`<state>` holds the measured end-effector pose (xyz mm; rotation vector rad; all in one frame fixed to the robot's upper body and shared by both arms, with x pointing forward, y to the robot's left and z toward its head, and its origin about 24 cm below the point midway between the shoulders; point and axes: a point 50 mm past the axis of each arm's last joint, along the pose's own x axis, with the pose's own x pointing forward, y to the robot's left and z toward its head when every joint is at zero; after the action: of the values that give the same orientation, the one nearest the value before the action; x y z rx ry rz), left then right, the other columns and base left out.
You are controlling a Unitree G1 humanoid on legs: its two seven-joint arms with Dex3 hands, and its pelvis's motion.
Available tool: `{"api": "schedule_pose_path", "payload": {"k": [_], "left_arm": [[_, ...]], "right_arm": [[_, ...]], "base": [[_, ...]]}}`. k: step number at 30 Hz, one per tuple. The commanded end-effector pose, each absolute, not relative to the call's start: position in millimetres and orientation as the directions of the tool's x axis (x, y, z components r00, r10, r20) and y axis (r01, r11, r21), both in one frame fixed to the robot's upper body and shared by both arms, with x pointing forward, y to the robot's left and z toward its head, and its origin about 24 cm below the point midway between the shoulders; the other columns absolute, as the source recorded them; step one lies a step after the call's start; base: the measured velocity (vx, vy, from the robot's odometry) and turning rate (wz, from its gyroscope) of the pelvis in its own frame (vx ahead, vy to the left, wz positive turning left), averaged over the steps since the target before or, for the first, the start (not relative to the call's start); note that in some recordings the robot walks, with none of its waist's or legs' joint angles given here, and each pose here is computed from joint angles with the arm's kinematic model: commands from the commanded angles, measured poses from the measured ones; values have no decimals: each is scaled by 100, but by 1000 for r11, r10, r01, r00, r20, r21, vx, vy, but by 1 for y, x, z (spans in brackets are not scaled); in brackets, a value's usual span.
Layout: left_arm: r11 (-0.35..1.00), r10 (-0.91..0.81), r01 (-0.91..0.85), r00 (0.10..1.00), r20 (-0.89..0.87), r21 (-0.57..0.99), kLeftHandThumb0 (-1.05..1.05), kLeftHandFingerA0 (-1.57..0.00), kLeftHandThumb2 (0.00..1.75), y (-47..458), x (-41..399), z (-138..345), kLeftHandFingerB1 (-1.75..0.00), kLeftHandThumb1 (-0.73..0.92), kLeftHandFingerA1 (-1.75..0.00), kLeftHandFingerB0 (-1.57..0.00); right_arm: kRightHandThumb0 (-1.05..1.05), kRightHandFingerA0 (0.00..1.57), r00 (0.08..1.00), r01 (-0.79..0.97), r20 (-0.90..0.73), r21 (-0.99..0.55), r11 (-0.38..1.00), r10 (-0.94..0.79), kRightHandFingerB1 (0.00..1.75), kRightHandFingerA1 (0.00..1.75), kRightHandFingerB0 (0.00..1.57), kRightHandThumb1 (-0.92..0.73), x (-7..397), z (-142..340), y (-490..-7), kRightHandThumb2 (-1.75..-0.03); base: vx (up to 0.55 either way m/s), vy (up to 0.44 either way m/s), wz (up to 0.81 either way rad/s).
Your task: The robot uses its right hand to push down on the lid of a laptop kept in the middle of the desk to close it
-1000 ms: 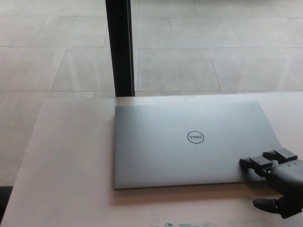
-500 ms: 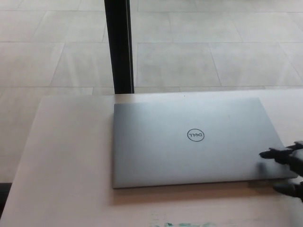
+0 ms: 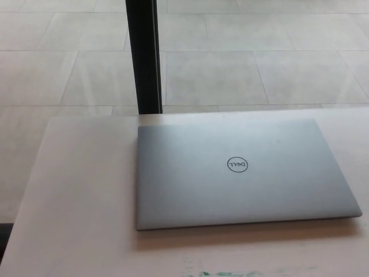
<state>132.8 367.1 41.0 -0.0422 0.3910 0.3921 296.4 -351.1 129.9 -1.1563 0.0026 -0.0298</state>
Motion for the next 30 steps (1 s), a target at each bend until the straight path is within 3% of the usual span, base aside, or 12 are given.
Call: {"api": "schedule_pose_path", "payload": {"k": [1,2,7,8,10,11,15,17,23,26,27,30], "left_arm": [[915,378,-401,827,-416,33,-93,-2,114,370,120,34,-35,65,-43,-5],[912,386,-409,822,-418,38,-99,0,67,369,119,34,-44,89,-51,-2],[911,384,-412,818,-428,29,-96,0,117,371,118,30,-30,68,-36,-9],[908,389,-418,814,-432,30,-101,0,67,370,117,29,-42,88,-47,-1],[904,396,-426,811,-431,29,-91,0,114,371,116,29,-32,63,-40,-6],[902,395,-432,815,-423,9,-102,0,67,371,117,28,-43,87,-49,0],[897,406,-441,801,-440,23,-102,-1,67,370,117,30,-43,88,-49,-4],[896,409,-442,801,-437,29,-102,0,66,373,116,30,-43,87,-51,-2],[879,432,-477,772,-467,24,-94,-4,115,377,110,21,-39,63,-58,0],[865,454,-501,755,-473,31,-103,-5,66,380,108,20,-45,85,-57,-3],[864,456,-502,755,-471,34,-93,-4,114,381,110,21,-46,63,-57,-1],[865,454,-500,754,-475,34,-88,0,113,381,111,22,-41,63,-52,-3]], "right_arm": [[-85,28,812,578,323,-561,593,-486,48,74,44,-91,205,167,-455,-67],[-87,27,790,606,313,-534,590,-528,52,80,45,-91,196,163,-462,-67],[-90,36,719,678,283,-485,552,-634,65,81,41,-71,176,149,-478,-107],[-96,28,655,727,238,-459,511,-717,70,87,43,-86,163,140,-488,-69],[-91,26,623,746,220,-455,485,-751,73,77,39,-72,156,135,-492,-118],[-90,28,564,790,196,-411,455,-802,75,80,39,-74,146,127,-498,-118],[-105,20,434,867,112,-321,380,-894,82,85,31,-76,127,103,-503,-121],[-105,14,375,904,42,-238,355,-926,96,114,13,-91,116,87,-503,-63],[-103,15,359,913,0,-209,351,-933,102,122,15,-86,109,72,-499,-64],[-105,24,384,894,-16,-242,376,-923,84,91,23,-71,111,67,-496,-118],[-101,10,403,890,-18,-224,396,-915,103,122,10,-89,115,64,-493,-62],[-101,13,431,877,-29,-223,426,-902,97,113,21,-85,119,56,-487,-63]], "base": [[0,0,0],[0,0,0],[0,0,0],[0,0,0],[0,0,0],[0,0,0],[0,0,0],[0,0,0],[0,0,0],[0,0,0],[0,0,0],[0,0,0]]}}
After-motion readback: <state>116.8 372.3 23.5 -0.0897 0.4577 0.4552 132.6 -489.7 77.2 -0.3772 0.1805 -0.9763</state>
